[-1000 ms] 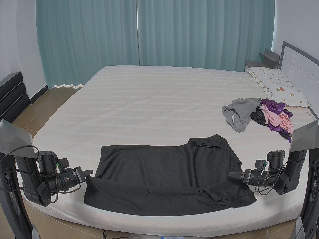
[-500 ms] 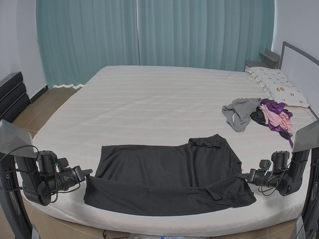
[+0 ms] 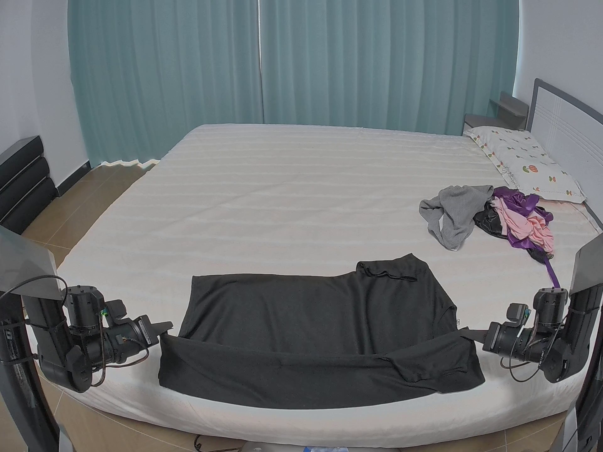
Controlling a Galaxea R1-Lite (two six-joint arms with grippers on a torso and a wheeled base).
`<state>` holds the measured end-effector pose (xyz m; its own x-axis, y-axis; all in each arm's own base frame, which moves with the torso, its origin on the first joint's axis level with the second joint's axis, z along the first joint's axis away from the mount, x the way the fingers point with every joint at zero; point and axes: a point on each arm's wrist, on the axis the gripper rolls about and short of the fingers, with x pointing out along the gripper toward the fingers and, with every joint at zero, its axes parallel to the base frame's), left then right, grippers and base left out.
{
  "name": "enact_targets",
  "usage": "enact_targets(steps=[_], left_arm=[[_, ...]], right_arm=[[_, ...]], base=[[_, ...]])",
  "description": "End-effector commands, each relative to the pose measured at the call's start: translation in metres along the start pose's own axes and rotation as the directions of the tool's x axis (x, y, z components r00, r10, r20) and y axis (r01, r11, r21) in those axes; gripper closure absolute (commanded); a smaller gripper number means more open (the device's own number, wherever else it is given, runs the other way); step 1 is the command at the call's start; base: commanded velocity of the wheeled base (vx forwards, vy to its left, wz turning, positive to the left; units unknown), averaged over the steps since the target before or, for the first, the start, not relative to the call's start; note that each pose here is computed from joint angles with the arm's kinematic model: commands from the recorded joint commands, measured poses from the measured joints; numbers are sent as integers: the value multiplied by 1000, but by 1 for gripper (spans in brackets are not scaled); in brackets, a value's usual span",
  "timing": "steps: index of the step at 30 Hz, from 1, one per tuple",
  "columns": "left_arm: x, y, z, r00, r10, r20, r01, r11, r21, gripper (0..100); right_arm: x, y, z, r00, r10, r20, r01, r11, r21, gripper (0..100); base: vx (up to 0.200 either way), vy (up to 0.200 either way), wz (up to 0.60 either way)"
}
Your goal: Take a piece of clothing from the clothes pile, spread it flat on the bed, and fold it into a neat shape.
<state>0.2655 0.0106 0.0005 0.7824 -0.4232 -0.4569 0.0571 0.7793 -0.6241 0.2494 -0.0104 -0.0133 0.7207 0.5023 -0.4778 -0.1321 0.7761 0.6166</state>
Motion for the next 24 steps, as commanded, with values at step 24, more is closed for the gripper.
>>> enact_targets(steps=[24], left_arm=[[-56,-24,-19,1000,7,-15,-7,1000,-6,100]], right_arm=[[-73,43,-4,999,-10,47,11,999,-33,100]], base=[[0,0,0]])
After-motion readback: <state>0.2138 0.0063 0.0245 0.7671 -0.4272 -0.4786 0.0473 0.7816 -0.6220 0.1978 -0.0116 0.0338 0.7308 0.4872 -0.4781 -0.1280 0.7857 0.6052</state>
